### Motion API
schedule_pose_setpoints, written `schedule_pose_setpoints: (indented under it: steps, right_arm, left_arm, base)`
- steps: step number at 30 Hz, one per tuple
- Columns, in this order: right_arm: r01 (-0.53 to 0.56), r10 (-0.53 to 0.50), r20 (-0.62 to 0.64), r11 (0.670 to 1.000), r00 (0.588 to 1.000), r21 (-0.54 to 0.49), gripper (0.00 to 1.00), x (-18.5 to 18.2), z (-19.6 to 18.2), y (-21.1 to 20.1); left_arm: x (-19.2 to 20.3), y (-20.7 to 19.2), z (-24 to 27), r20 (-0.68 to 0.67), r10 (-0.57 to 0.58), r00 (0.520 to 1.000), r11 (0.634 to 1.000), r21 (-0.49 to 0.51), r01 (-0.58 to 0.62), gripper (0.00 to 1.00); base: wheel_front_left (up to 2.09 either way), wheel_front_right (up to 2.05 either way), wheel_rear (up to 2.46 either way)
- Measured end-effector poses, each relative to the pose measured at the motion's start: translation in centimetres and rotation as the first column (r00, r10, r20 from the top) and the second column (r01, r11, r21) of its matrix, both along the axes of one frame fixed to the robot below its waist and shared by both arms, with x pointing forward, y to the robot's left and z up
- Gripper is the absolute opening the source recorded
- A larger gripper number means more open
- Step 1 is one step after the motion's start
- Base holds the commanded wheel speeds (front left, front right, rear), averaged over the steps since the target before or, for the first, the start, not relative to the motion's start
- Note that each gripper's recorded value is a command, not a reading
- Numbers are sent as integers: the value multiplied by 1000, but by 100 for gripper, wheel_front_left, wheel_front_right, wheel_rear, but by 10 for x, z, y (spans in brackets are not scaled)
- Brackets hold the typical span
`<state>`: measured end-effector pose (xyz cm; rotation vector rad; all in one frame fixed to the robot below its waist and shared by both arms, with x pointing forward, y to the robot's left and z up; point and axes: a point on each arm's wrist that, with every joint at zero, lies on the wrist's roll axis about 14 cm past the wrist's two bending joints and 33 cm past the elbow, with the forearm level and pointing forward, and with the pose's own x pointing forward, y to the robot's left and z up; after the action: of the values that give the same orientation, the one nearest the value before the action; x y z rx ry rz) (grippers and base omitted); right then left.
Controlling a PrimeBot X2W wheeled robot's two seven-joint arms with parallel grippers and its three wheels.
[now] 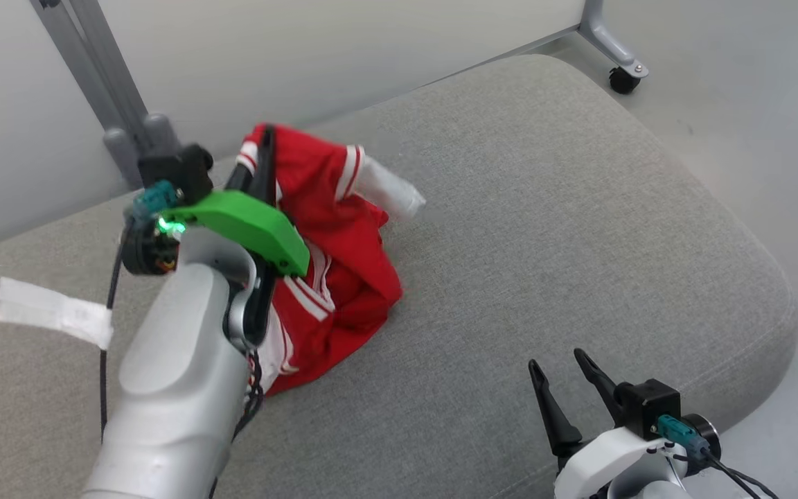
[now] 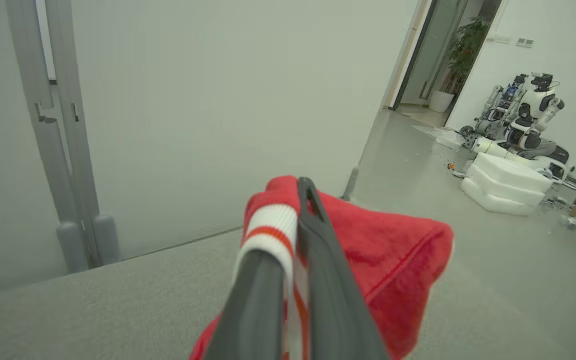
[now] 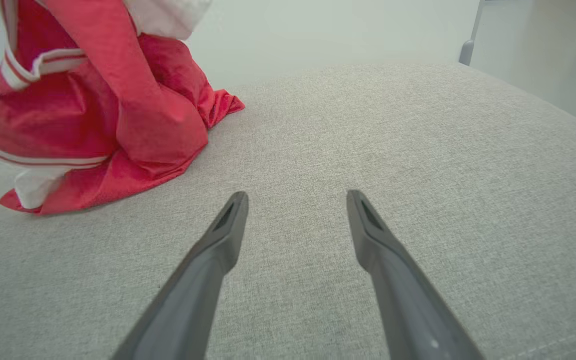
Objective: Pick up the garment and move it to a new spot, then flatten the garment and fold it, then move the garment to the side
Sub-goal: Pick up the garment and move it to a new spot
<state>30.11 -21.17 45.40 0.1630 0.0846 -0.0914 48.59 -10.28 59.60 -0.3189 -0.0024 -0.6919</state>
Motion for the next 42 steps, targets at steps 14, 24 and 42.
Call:
schedule_pose_setpoints:
  steps: [14,24,42]
  right_arm:
    - [-43,43,-16,999,999,12,100,12,-7,11]
    - [-84,84,29,996,996,16,100,27,5,21]
    - [-157,158,103,987,982,-15,100,45,29,41]
  left_arm:
    - [-51,46,-124,-271,38,962,999,39,-29,100]
    - [-58,152,-89,-131,322,938,943,-43,-329,100]
    - [-146,282,-92,59,603,796,789,105,-606,100]
  base:
    - [0,0,0]
    - [0,0,0]
    - [0,0,0]
